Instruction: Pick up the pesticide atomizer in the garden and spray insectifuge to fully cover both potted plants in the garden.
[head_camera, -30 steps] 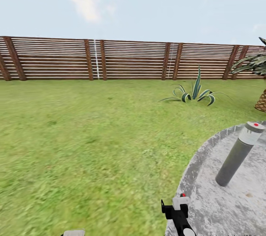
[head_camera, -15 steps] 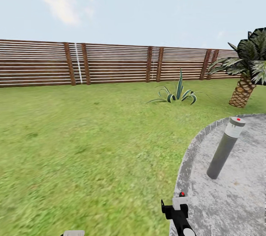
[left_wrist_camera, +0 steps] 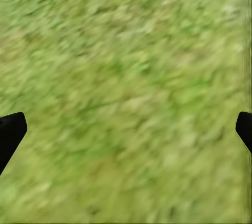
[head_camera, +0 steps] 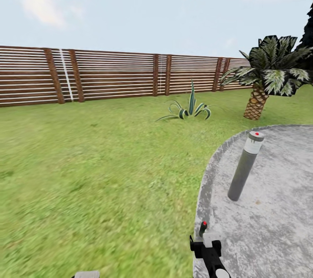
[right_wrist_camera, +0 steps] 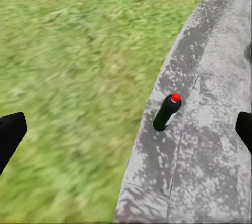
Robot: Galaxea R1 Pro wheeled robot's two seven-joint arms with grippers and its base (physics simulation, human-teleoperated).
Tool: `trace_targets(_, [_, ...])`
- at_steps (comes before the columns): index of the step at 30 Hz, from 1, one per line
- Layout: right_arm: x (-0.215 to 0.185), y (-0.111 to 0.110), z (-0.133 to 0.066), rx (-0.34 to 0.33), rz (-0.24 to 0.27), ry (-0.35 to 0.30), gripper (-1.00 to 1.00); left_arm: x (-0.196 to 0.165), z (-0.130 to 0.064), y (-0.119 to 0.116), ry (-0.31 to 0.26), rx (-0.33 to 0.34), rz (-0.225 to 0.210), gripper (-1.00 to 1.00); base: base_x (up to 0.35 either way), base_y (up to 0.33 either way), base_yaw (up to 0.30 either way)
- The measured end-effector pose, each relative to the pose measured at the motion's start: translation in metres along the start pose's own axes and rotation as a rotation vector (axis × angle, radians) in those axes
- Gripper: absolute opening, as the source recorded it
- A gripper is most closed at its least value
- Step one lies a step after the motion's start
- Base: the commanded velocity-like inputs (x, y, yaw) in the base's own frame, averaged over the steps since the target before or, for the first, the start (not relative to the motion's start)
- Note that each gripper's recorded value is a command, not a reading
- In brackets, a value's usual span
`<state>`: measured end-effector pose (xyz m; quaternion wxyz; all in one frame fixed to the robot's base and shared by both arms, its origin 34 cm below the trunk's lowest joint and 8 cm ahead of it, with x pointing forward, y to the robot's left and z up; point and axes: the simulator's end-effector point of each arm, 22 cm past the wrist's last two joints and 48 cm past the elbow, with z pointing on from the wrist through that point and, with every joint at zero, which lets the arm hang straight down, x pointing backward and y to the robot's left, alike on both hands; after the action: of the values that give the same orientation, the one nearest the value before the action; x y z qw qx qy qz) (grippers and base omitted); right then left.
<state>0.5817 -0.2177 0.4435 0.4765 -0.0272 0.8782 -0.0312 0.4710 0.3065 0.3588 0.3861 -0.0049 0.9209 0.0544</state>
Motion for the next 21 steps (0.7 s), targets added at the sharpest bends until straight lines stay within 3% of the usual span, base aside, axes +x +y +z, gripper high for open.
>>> trace_targets(21, [0.0,0.0001,0.0,0.0,0.0,0.0,1.0,0.0001,0.0001,0.0013,0.001,-0.002,0.0,1.0,0.0,0.001,-0.3])
